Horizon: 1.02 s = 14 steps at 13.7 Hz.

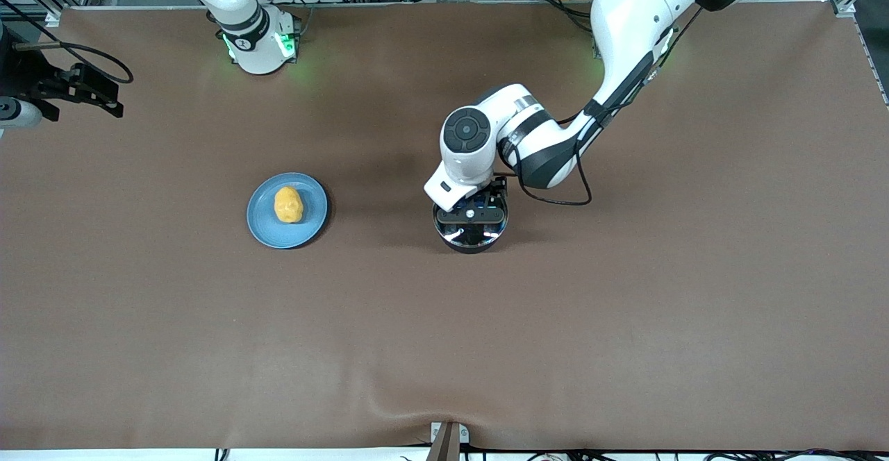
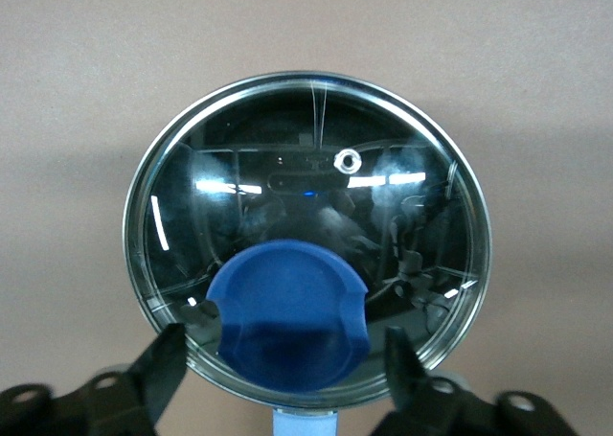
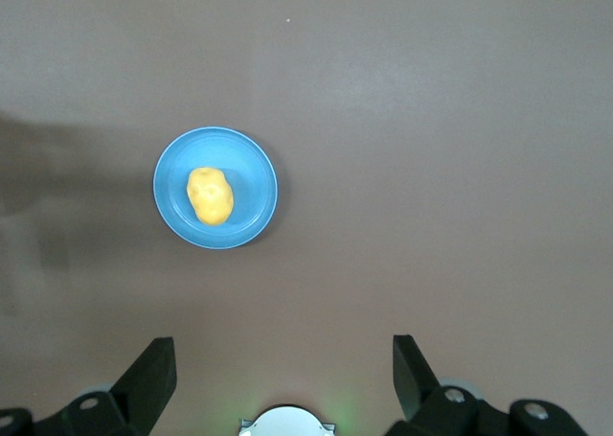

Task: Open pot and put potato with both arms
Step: 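Reach the left gripper down to the blue knob of the glass lid, then lift the lid with the left gripper while the right gripper reaches the potato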

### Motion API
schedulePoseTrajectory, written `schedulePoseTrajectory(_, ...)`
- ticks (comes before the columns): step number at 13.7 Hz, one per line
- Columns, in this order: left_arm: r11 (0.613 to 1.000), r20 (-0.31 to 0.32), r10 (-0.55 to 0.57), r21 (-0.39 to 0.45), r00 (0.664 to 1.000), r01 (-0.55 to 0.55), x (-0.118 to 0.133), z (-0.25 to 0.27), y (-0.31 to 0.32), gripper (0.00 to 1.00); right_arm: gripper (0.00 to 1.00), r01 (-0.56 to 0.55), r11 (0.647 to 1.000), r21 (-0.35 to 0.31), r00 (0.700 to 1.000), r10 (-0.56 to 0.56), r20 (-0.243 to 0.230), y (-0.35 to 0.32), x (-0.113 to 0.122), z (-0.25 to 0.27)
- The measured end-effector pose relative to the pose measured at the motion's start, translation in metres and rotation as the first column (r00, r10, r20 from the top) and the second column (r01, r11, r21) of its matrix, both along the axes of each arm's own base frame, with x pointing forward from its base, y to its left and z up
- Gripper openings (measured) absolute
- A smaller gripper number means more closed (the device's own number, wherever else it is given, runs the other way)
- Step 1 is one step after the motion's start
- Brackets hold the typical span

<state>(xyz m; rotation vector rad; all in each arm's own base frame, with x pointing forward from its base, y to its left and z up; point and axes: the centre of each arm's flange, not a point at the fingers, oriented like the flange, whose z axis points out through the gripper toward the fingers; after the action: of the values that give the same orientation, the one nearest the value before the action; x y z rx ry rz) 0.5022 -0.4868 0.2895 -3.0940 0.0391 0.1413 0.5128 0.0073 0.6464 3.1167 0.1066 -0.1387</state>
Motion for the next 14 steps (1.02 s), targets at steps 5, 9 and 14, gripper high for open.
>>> schedulePoseTrajectory(5,1.0,0.0,0.0,-0.001,1.0,0.0,-0.001,0.0,-0.001,0.6,1.0,0.0,1.0,0.0,1.0,0.0,0.0,0.0,0.0,0.0)
schedulePoseTrajectory(9,1.0,0.0,0.002,-0.001,1.0,-0.002,0.0,0.0,-0.001,0.6,1.0,0.0,1.0,0.0,1.0,0.0,0.0,0.0,0.0,0.0)
schedulePoseTrajectory(14,0.999,0.02,0.043,-0.008,0.999,-0.043,0.011,0.015,0.008,0.6,1.0,0.0,1.0,0.0,1.0,0.0,0.0,0.0,0.0,0.0)
